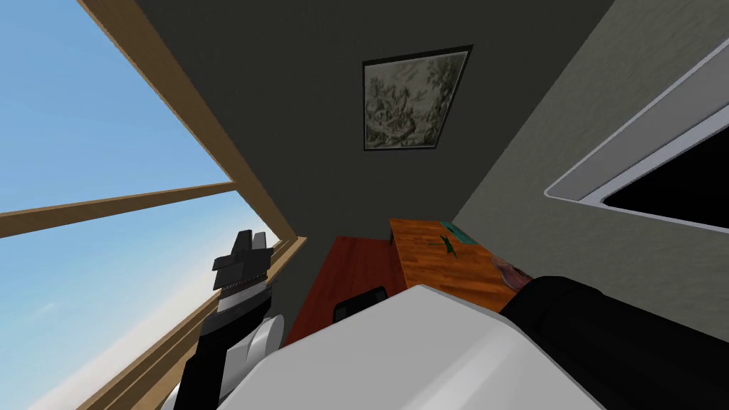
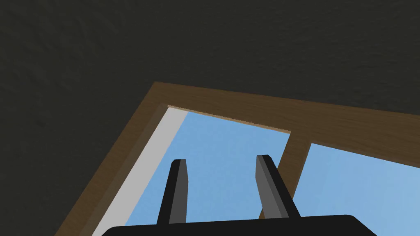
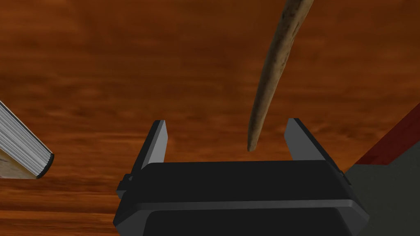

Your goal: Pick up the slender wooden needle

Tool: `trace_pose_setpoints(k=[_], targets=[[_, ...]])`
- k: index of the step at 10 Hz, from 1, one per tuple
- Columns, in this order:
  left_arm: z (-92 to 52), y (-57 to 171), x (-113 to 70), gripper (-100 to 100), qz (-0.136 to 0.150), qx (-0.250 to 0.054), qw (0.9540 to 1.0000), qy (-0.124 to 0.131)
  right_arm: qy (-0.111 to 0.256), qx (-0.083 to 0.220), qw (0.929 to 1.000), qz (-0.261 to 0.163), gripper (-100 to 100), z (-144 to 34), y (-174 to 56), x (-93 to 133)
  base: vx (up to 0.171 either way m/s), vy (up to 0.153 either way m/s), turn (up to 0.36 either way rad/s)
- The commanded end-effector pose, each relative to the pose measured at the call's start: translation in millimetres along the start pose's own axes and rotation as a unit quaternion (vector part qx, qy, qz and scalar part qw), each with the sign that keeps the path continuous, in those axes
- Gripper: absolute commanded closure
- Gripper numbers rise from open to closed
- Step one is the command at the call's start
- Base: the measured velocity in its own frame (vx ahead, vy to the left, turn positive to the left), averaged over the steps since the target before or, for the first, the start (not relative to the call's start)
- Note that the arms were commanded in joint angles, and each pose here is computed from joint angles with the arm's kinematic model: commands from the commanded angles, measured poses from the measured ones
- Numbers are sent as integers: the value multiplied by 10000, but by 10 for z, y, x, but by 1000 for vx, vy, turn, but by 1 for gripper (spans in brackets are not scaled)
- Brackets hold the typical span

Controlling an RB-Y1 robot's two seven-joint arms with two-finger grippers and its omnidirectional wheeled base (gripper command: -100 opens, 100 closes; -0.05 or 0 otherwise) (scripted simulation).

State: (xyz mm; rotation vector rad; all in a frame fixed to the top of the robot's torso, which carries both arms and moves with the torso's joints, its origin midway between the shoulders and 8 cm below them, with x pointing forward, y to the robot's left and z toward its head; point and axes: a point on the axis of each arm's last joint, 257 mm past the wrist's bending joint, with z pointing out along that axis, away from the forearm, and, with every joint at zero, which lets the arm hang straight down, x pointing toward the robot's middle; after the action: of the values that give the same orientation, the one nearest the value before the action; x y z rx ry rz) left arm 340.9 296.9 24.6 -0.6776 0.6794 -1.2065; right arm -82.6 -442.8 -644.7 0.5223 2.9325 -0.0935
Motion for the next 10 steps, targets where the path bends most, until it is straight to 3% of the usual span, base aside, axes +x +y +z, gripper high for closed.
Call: trace_pose_setpoints(k=[1,3,5,6,7,9,10], targets=[[0,0,0,0,0,0,10000,0,94,52,9999,119,-100,-7,87,181,-103,18,321],[1,-1,1,0,-1,1,10000,0,49,62,9991,413,-100,-6,82,159,-98,-1,358],[0,0,0,0,0,0,10000,0,13,69,9979,646,-100,-6,78,141,-17,-7,-18],[0,0,0,0,1,0,10000,0,151,122,9973,703,-100,-17,171,342,-113,37,407],[1,-1,1,0,-1,2,10000,0,135,127,9962,849,-100,-17,169,335,-144,31,469],[0,0,0,0,0,0,10000,0,100,139,9932,1153,-100,-17,163,319,-47,-9,84],[0,0,0,0,1,-1,10000,0,270,190,9924,1183,-100,-36,266,537,-108,28,346]])
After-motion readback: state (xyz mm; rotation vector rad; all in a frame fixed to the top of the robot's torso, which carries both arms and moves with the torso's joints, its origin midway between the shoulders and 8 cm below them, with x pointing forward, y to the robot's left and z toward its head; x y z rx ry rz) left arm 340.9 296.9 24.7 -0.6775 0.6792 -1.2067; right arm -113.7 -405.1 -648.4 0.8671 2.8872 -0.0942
